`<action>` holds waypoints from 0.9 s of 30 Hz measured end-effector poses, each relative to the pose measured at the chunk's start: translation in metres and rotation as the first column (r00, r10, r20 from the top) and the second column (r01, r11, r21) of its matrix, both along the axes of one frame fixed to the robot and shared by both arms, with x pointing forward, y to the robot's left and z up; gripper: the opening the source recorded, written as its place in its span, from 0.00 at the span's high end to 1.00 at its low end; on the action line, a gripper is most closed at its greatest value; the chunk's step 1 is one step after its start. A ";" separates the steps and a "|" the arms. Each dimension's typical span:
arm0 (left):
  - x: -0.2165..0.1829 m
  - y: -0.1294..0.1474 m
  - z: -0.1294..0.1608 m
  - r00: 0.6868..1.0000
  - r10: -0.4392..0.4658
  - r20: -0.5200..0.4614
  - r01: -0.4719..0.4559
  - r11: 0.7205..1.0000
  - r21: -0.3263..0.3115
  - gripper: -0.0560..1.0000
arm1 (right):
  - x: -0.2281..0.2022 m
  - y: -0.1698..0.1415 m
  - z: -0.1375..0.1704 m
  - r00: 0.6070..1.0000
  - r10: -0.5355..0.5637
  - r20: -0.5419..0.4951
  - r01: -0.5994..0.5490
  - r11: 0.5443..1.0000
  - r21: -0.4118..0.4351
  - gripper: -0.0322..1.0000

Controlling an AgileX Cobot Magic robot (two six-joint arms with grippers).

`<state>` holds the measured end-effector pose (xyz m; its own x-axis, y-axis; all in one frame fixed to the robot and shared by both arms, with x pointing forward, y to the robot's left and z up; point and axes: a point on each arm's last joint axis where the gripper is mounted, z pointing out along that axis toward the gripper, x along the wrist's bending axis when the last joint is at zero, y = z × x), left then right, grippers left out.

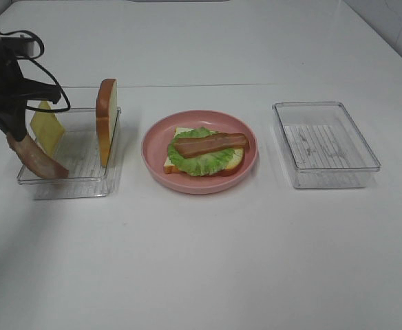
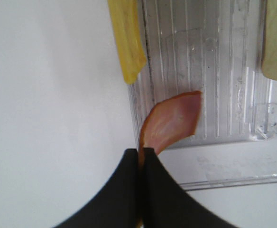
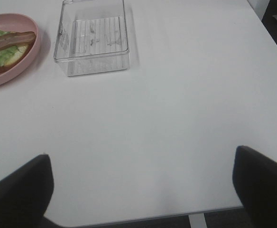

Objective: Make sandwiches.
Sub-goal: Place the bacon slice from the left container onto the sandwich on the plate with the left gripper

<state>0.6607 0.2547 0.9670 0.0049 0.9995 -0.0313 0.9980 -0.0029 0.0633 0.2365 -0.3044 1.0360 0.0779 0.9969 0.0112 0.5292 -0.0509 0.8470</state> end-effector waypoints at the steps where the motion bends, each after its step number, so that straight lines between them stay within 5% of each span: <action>1: 0.000 0.000 0.000 1.000 0.000 0.000 0.000 1.000 0.000 0.95 | 0.000 0.000 0.000 1.000 0.000 0.000 0.000 1.000 0.000 0.02; 14: -0.019 -0.006 0.056 0.997 0.037 0.074 -0.034 0.999 -0.039 0.95 | 0.000 0.000 0.000 1.000 0.000 0.000 0.000 1.000 0.000 0.02; 27: -0.038 -0.088 0.117 0.969 -0.099 0.228 0.146 0.969 -0.198 0.95 | 0.000 0.000 0.000 1.000 0.000 0.000 0.000 1.000 0.000 0.02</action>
